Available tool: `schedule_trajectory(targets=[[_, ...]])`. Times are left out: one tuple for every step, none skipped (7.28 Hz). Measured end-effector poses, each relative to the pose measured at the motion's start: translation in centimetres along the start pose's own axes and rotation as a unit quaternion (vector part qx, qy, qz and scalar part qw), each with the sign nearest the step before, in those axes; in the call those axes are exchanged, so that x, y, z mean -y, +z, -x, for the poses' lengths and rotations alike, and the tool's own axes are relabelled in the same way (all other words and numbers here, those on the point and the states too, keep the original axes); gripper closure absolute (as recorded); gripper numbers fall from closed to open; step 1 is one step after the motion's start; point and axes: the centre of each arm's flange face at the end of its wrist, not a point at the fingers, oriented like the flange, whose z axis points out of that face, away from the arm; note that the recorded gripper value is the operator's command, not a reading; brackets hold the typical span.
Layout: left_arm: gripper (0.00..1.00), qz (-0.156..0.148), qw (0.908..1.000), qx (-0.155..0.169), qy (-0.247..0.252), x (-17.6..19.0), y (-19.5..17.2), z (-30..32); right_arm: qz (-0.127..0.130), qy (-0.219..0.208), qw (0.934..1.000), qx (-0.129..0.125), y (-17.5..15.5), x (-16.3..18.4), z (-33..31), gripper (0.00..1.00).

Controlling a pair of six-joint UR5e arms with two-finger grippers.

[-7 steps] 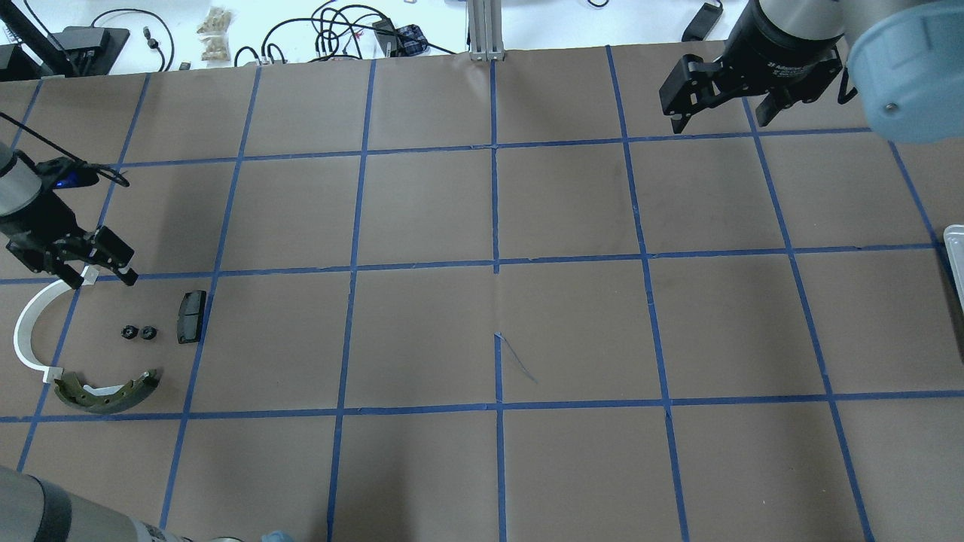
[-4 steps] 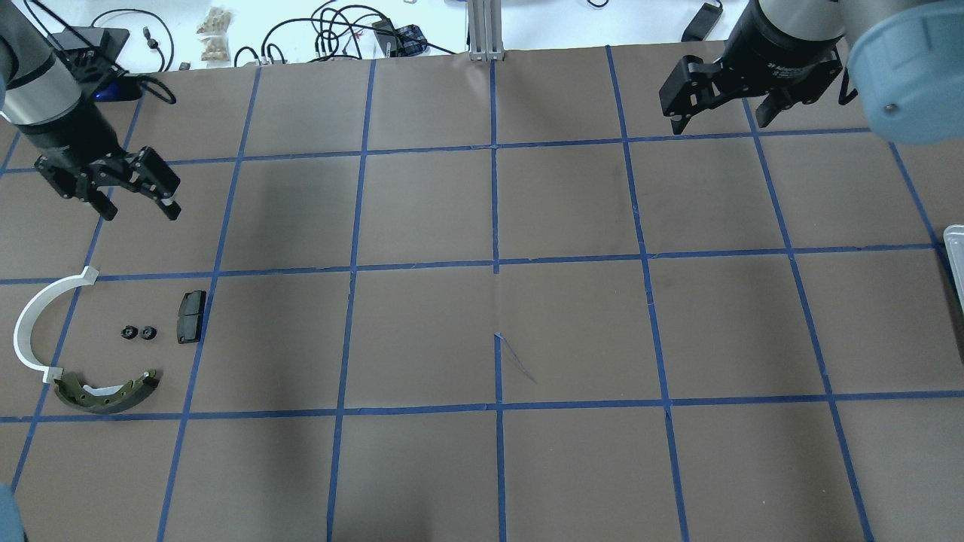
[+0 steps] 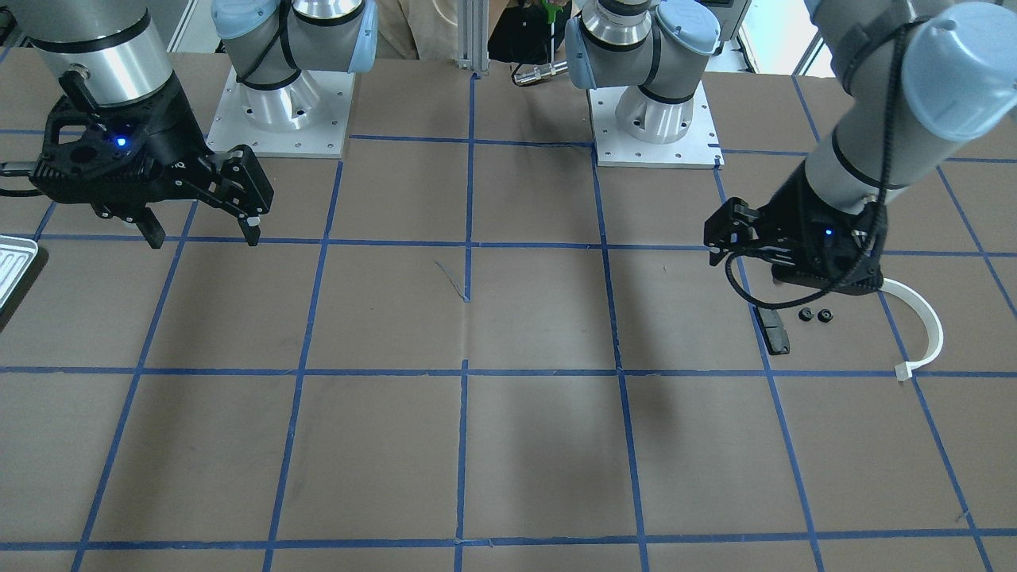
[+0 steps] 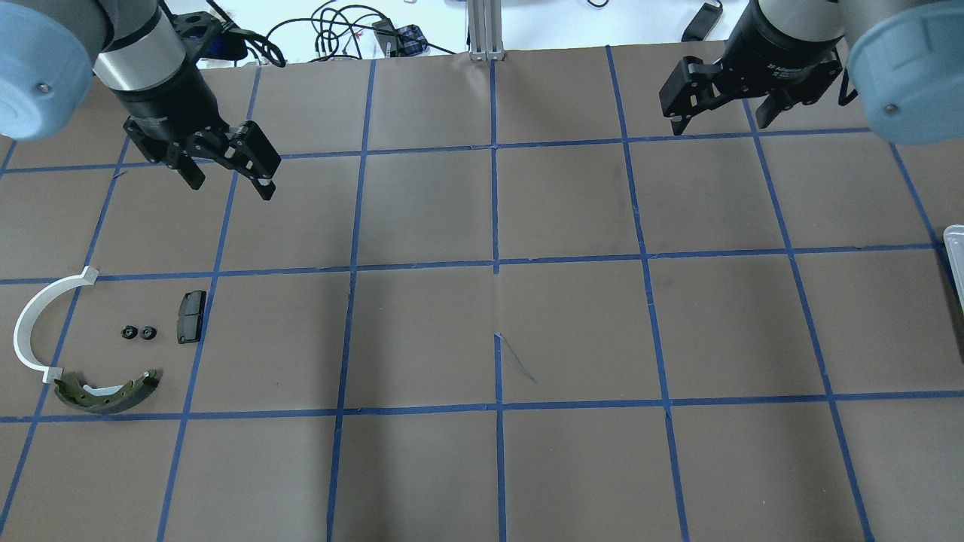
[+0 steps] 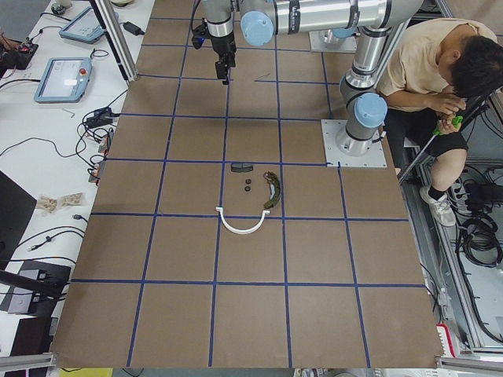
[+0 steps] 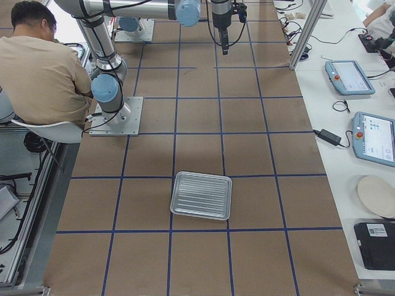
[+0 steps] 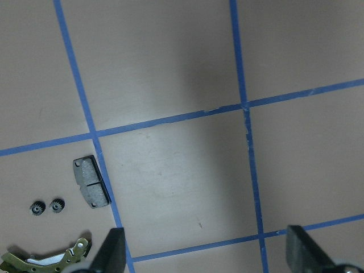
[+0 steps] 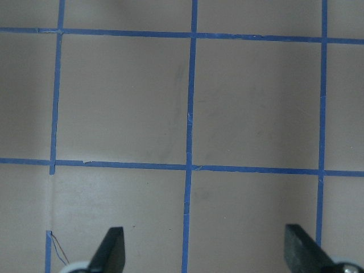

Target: Place bearing gear from tray to pile

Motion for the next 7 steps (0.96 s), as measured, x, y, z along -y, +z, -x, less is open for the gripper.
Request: schedule_trajectory(targets=[[0.00,0.005,0.9999,-0.006,-0.008,-1.2,0.1,-1.3,0.000,0.000,1.0000,0.000,0.0,0.0,0.0,0.00],[0.00,0.005,0.9995,-0.008,-0.029,-2.8,0.2,-2.2,0.000,0.000,1.0000,0.000,0.0,0.0,0.0,0.00],[0.00,0.002,0.9990,-0.010,-0.043,-4.2,0.0,-2.9,0.000,0.000,1.0000,0.000,0.0,0.0,0.0,0.00],[0.00,-0.001,0.9988,-0.008,-0.048,-5.3,-0.1,-3.5,0.000,0.000,1.0000,0.000,0.0,0.0,0.0,0.00],[0.00,-0.003,0.9987,-0.006,-0.050,-6.1,-0.2,-3.8,0.000,0.000,1.0000,0.000,0.0,0.0,0.0,0.00],[0.00,-0.004,0.9987,-0.005,-0.050,-6.4,-0.2,-3.9,0.000,0.000,1.0000,0.000,0.0,0.0,0.0,0.00],[0.00,-0.003,0.9988,-0.005,-0.049,-6.4,-0.1,-3.9,0.000,0.000,1.0000,0.000,0.0,0.0,0.0,0.00]])
